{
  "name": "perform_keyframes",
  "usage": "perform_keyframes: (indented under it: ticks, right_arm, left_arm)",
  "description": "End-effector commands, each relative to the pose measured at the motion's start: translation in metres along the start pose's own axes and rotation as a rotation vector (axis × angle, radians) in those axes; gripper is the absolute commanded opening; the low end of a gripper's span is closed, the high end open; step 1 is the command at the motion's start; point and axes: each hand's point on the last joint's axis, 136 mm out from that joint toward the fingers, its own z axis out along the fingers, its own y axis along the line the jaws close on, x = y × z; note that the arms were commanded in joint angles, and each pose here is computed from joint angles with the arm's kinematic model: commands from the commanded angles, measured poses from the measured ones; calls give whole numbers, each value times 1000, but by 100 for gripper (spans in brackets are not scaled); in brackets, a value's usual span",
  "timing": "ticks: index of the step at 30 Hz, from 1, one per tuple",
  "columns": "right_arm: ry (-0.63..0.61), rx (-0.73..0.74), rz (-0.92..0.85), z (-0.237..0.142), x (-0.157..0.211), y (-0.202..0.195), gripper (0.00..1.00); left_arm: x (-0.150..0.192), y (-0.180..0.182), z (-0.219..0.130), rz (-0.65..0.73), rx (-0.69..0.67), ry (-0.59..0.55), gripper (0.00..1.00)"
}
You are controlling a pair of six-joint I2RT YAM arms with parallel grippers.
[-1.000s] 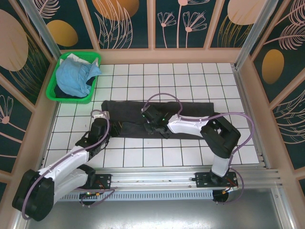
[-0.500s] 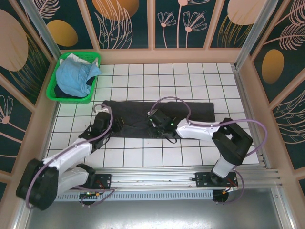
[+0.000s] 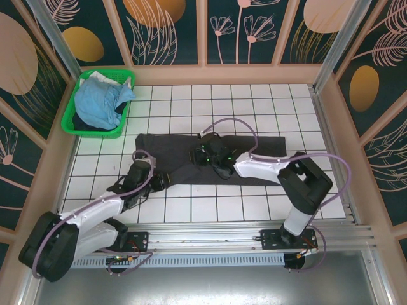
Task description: Fold and stack the t-shirts
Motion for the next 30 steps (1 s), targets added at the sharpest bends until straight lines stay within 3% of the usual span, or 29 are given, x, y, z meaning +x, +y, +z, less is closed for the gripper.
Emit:
perform_keyframes:
  ticks: [1,8,12,16,22,30]
  right_arm:
    - [8,8,24,18,13,4,50]
    - [66,130,-12,21,57,-15,50]
    - [33,98,-17,4,42,-7,50]
    - [-58,44,-8,-24,12,-1,52]
    - [-79,93,152,-26,4,-73,53]
    - [44,282,326,-14,51,-173,53]
  left_arm:
    - [3,13,-4,-40,-57,-7,36]
    - [-53,-19,-21,-4,-35,-155,45]
    - [-101,-45,-18,46,-40,-254,55]
    - [-136,-43,23,72,-127,-221,54]
    - [-162,3,71,41,-269,-172,52]
    - [-164,49,96,-17,-342,-118,50]
